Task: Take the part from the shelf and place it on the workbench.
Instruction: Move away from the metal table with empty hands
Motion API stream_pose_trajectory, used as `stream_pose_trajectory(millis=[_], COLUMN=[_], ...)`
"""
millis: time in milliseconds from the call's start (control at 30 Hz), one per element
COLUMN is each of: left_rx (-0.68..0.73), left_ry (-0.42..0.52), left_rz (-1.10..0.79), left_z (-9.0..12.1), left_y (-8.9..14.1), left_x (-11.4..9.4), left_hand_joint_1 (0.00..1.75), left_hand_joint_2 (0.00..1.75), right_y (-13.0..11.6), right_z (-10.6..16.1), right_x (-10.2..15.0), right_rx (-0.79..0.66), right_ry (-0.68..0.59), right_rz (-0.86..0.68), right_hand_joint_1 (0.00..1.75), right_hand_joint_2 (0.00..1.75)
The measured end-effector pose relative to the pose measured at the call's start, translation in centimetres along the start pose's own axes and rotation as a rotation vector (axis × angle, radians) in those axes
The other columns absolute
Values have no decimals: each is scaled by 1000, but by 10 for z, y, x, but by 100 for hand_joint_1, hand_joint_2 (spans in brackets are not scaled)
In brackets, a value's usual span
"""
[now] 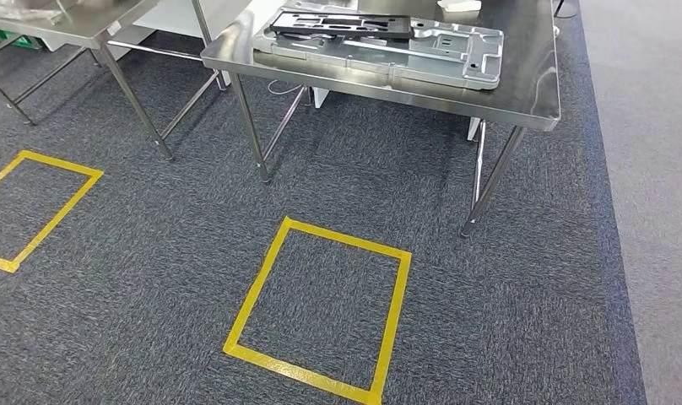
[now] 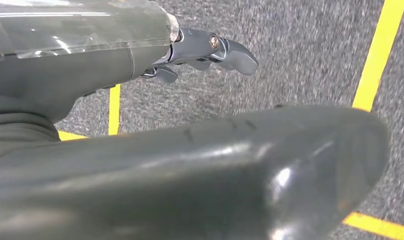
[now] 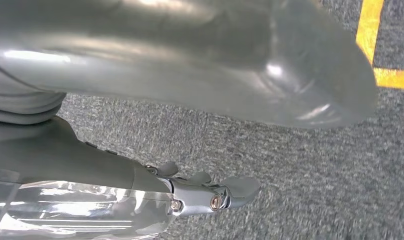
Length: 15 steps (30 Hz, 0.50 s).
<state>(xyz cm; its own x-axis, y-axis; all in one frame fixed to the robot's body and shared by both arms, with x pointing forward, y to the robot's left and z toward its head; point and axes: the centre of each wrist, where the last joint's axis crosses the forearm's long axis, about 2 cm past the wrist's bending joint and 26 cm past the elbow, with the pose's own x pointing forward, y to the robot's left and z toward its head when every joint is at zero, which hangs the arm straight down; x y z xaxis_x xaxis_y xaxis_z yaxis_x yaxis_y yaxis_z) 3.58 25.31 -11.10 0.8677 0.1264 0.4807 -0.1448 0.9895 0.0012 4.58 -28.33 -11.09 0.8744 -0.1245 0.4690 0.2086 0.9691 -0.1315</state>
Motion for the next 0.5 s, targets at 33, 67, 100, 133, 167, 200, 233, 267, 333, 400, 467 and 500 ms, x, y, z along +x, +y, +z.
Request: stream_pose_trajectory(millis=[33, 67, 100, 133, 167, 200, 233, 267, 333, 400, 467, 500], left_rx=[2, 4, 6, 8, 9, 10, 10, 10, 10, 12, 13, 13], left_ry=[2, 3, 4, 4, 4, 4, 4, 4, 3, 4, 4, 3], left_rz=[0, -1, -1, -2, -2, -2, -2, -2, -2, -3, -4, -4], left_z=[0, 1, 1, 1, 1, 1, 1, 1, 1, 1, 0, 0], left_y=[0, 0, 0, 0, 0, 0, 0, 0, 1, 1, 0, -1], left_x=[-1, -1, -2, -2, -2, -2, -2, -2, -2, -1, -1, 0], left_hand_joint_1=[0, 0, 0, 0, 0, 0, 0, 0, 0, 0, 0, 0], left_hand_joint_2=[0, 0, 0, 0, 0, 0, 0, 0, 0, 0, 0, 0], right_y=[0, 1, 1, 2, 3, 3, 3, 3, 3, 5, 5, 5], right_z=[0, 0, 1, 1, 1, 1, 1, 1, 1, 1, 1, 1], right_x=[0, -1, -1, -1, -1, -1, 0, 0, -1, -1, -1, -1], right_rx=[0, 1, 2, 4, 5, 6, 7, 7, 7, 9, 10, 11], right_ry=[0, 1, 1, 0, -1, -2, -2, -2, -2, -2, -2, -2], right_rz=[1, 2, 4, 5, 6, 6, 6, 6, 6, 6, 6, 6], right_hand_joint_1=[0, 0, 0, 0, 0, 0, 0, 0, 0, 0, 0, 0], right_hand_joint_2=[0, 0, 0, 0, 0, 0, 0, 0, 0, 0, 0, 0])
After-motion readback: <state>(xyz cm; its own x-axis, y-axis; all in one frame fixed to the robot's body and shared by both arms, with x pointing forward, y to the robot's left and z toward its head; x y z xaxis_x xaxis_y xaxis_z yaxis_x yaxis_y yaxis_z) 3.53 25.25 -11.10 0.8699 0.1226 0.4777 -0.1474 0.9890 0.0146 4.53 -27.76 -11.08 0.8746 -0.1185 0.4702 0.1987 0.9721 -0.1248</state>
